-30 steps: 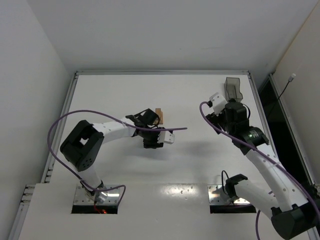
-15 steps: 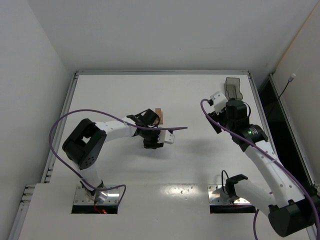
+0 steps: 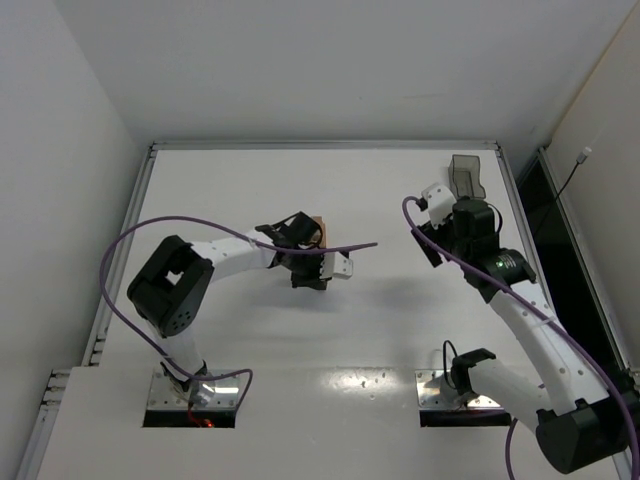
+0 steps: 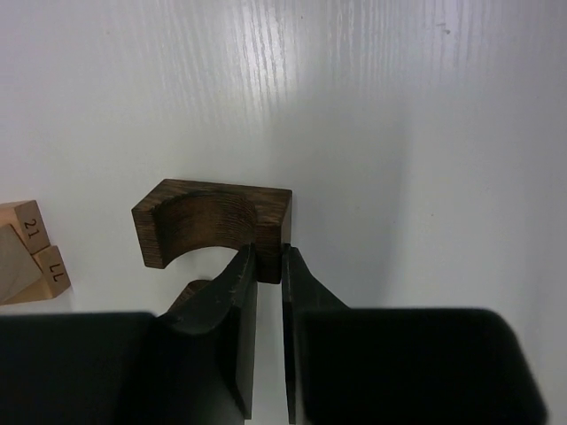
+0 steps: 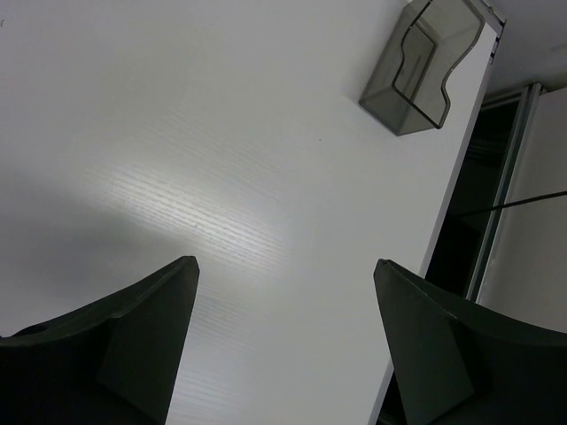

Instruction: Build the wood block tower

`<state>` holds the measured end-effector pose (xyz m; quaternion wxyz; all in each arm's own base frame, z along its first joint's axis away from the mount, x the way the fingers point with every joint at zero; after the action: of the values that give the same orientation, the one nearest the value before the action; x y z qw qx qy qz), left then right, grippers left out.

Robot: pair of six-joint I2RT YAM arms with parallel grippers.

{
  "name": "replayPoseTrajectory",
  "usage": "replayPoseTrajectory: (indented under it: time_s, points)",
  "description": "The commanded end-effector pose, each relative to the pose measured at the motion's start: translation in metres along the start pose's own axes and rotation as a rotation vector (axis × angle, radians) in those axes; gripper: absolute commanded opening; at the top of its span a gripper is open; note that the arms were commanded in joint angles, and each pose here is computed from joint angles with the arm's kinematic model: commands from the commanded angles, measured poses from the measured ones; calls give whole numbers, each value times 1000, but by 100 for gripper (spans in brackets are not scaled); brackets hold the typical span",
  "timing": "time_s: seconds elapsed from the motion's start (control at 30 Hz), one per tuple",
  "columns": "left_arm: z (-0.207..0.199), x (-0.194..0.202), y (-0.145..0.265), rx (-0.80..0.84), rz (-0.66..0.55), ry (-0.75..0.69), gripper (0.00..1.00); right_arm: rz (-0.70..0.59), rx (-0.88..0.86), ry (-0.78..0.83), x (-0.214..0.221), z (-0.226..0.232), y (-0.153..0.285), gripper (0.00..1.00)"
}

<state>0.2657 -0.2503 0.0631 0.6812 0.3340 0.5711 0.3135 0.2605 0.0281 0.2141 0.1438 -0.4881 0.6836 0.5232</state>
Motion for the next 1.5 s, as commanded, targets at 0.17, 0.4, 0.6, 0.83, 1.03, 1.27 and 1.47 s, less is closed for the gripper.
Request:
replayPoseTrajectory:
  time_s: [0.17,0.4,0.6,0.83,1.03,1.27,1.47]
  points:
    - [-4,-77,57,77,-193,280,0,-214,-23,-33,-21,2,16,78]
    - [-6,-114,99,395,-422,700,0,-477,-187,61,-29,33,34,78]
    - [10,-137,139,721,-620,947,0,-554,-240,76,-39,41,35,78]
    - [39,-128,164,805,-677,986,0,-700,-352,127,-53,60,38,78]
    - [63,-104,190,797,-746,1031,0,-830,-568,172,-67,89,48,76]
    - [76,-88,211,729,-790,1058,0,-885,-846,80,-91,125,60,61]
    - [68,-97,226,711,-799,1023,0,-953,-892,-28,-122,140,53,59]
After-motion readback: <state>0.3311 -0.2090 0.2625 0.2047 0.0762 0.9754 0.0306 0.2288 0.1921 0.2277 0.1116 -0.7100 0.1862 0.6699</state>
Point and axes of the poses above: each gripper's point midway between its finger pads, its own y axis back along the fingers, its own z axis along the line the jaws close on, x = y × z, the point moved 4 cm from there along y, back along the fingers, and after that the axes turned 3 degrees about -y, right-handed, at the moved point
